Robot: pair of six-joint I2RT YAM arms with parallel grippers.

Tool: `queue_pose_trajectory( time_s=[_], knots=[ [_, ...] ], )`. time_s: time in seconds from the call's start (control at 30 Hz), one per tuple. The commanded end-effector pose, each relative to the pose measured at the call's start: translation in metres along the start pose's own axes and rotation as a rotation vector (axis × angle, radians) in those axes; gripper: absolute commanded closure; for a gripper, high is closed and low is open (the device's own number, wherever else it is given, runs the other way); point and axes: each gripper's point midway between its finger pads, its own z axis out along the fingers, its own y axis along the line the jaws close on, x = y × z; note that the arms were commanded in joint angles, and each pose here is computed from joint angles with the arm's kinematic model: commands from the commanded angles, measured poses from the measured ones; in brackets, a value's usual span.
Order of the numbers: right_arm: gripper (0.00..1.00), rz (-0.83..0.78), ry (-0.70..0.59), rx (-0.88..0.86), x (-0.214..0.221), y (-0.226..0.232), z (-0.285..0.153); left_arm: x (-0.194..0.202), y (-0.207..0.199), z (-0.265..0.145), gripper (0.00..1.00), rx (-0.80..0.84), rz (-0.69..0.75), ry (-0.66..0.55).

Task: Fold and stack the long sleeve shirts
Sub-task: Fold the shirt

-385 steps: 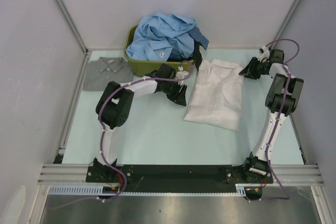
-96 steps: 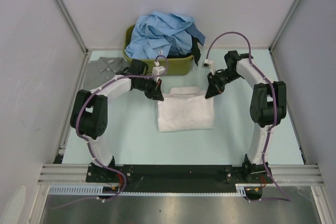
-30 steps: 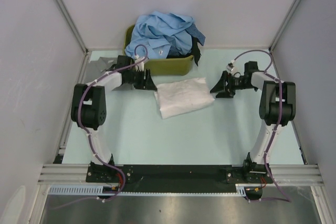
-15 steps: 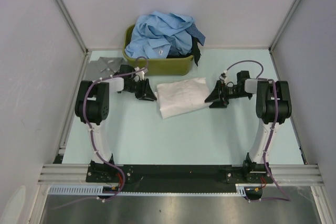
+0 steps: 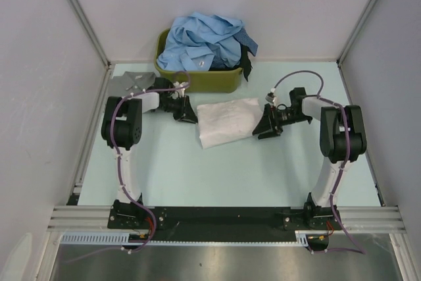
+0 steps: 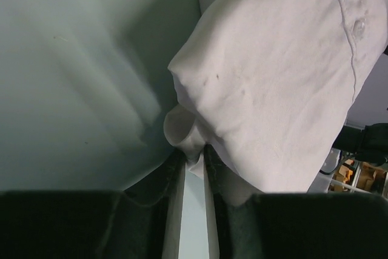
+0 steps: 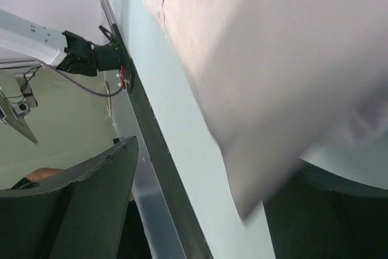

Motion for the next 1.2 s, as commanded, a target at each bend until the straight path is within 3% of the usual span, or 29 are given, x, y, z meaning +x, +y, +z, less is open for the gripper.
queue_pose_trajectory(
  time_s=[0.0, 0.17, 0.3, 0.47, 0.7, 0.83, 0.9, 0.93, 1.0, 1.17],
  knots=[
    [0.19, -0.106, -0.066, 0.053, -0.010, 0.009, -0.057, -0.018, -0.015, -0.005, 0.72, 0.042, 0.091, -0.071],
    [0.15, -0.293, -0.215, 0.145, -0.038, 0.003, -0.088, -0.007, -0.036, -0.019, 0.57, 0.089, 0.113, -0.102],
    [0.12, -0.450, -0.243, 0.152, -0.052, -0.003, -0.074, 0.010, -0.035, -0.028, 0.43, 0.071, 0.096, -0.100],
    [0.12, -0.621, -0.179, 0.150, -0.056, -0.015, -0.049, 0.024, -0.017, -0.046, 0.40, 0.025, 0.014, -0.104],
    [0.14, -0.712, -0.095, 0.102, -0.050, -0.024, -0.020, 0.043, -0.023, -0.061, 0.40, 0.007, 0.049, -0.078],
    [0.28, -0.694, -0.016, 0.065, -0.030, -0.020, -0.007, 0.052, -0.026, -0.069, 0.41, 0.006, 0.069, -0.078],
    [0.40, -0.662, 0.018, 0.047, -0.022, -0.016, -0.002, 0.057, -0.028, -0.071, 0.41, 0.007, 0.082, -0.078],
    [0.54, -0.596, 0.057, 0.032, -0.010, -0.016, 0.001, 0.056, -0.031, -0.075, 0.41, 0.011, 0.094, -0.085],
    [0.64, -0.509, 0.079, -0.004, -0.003, -0.007, 0.004, 0.060, -0.035, -0.076, 0.42, 0.025, 0.123, -0.084],
    [0.77, -0.319, 0.099, -0.054, 0.017, 0.013, 0.003, 0.067, -0.047, -0.079, 0.42, 0.064, 0.179, -0.087]
  ],
)
